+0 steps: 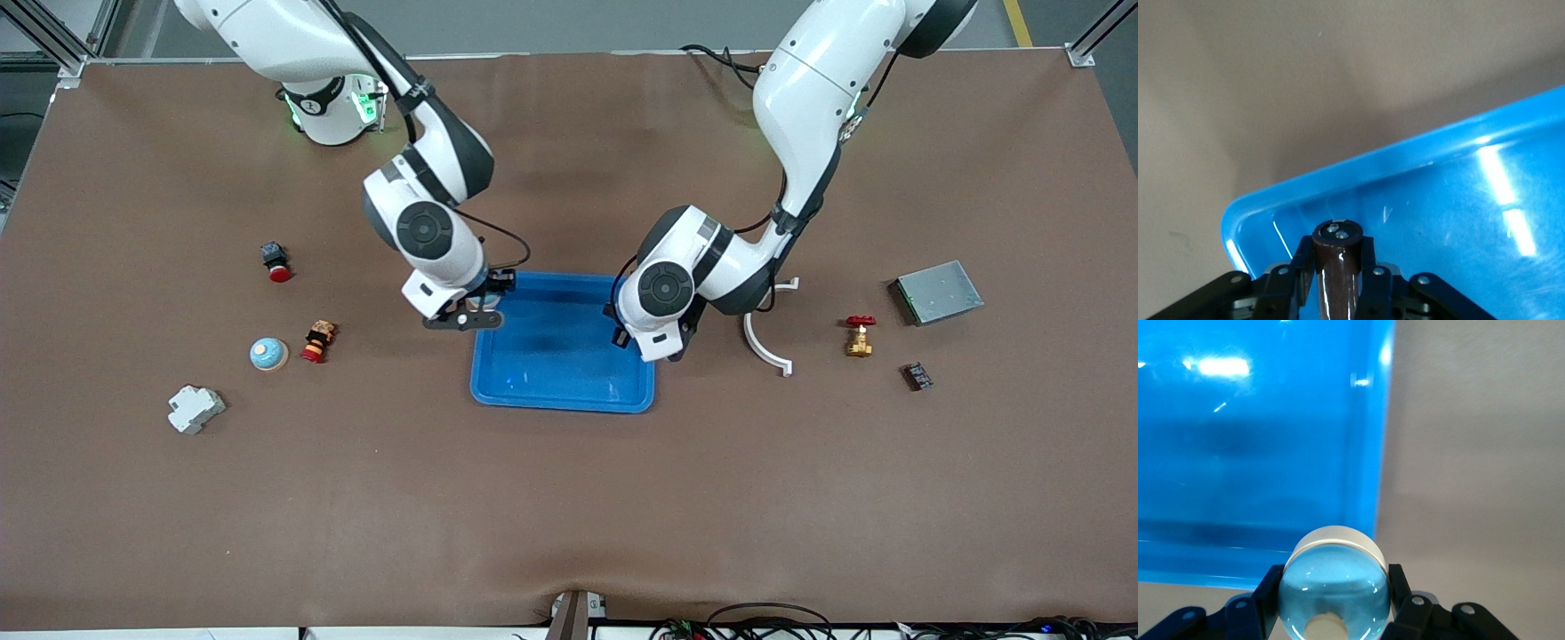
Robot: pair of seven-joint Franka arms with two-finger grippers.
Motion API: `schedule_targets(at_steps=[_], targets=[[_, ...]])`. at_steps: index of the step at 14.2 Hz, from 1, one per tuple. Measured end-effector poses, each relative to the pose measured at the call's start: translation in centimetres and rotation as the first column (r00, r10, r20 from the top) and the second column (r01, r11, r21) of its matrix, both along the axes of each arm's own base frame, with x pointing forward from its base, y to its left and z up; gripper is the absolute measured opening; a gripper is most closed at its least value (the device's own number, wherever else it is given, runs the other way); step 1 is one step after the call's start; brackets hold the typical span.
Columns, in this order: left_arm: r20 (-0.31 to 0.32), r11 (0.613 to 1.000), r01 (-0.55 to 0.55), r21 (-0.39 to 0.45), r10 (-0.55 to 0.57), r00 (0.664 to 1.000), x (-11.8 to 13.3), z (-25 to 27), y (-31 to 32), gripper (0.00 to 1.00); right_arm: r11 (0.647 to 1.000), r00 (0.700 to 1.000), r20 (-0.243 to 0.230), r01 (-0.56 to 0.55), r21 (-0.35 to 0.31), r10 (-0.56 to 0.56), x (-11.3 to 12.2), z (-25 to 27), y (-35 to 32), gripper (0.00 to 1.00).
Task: Place electrolytic capacitor and blue bell in tray
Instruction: 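Release the capacitor and bell into the tray with both grippers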
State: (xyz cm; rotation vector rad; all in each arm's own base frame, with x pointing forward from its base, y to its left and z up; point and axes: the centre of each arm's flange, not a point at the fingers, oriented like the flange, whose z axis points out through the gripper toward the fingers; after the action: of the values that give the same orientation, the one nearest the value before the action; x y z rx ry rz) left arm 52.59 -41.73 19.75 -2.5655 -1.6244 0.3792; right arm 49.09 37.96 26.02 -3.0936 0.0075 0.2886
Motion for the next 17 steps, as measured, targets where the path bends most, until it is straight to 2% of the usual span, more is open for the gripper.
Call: schedule_targets(at_steps=[3, 6, 7, 9, 11, 14, 17], targets=[[0.011, 0.999, 0.022, 0.033, -0.022, 1.0, 0.7, 0.6, 0.7, 0.67, 1.0, 1.0, -0.012, 0.009, 0.005, -0.009, 0.2, -1.5, 1.7, 0.67], [-0.002, 0.998, 0.019, 0.055, -0.019, 1.0, 4.8, 5.2, 4.6, 0.97, 1.0, 1.0, -0.022, 0.022, 0.007, -0.022, 1.3, -2.9, 1.7, 0.67], [-0.005, 0.998, 0.045, 0.048, -0.045, 0.999, 6.3, 7.3, 6.5, 1.0, 1.0, 0.999, -0.025, 0.024, 0.008, -0.024, 1.6, -3.2, 1.8, 0.67], [-0.009, 0.992, 0.121, 0.022, -0.121, 0.993, 8.7, 10.7, 11.2, 1.0, 1.0, 0.999, -0.03, 0.027, 0.01, -0.027, 2.0, -4.0, 2.0, 0.67], [-0.041, 0.982, 0.187, 0.019, -0.186, 0.982, 10.2, 12.1, 16.4, 1.0, 0.999, 0.999, -0.035, 0.03, 0.012, -0.03, 2.3, -4.7, 2.2, 0.67], [-0.047, 0.966, 0.232, 0.113, -0.228, 0.973, 11.7, 12.0, 21.8, 1.0, 0.999, 0.999, -0.025, 0.036, 0.028, -0.035, 2.4, -6.2, 2.4, 0.67], [-0.053, 0.953, 0.258, 0.162, -0.252, 0.966, 12.1, 11.6, 24.0, 1.0, 0.999, 0.999, -0.022, 0.027, 0.041, -0.026, 1.7, -7.9, 3.3, 0.67]])
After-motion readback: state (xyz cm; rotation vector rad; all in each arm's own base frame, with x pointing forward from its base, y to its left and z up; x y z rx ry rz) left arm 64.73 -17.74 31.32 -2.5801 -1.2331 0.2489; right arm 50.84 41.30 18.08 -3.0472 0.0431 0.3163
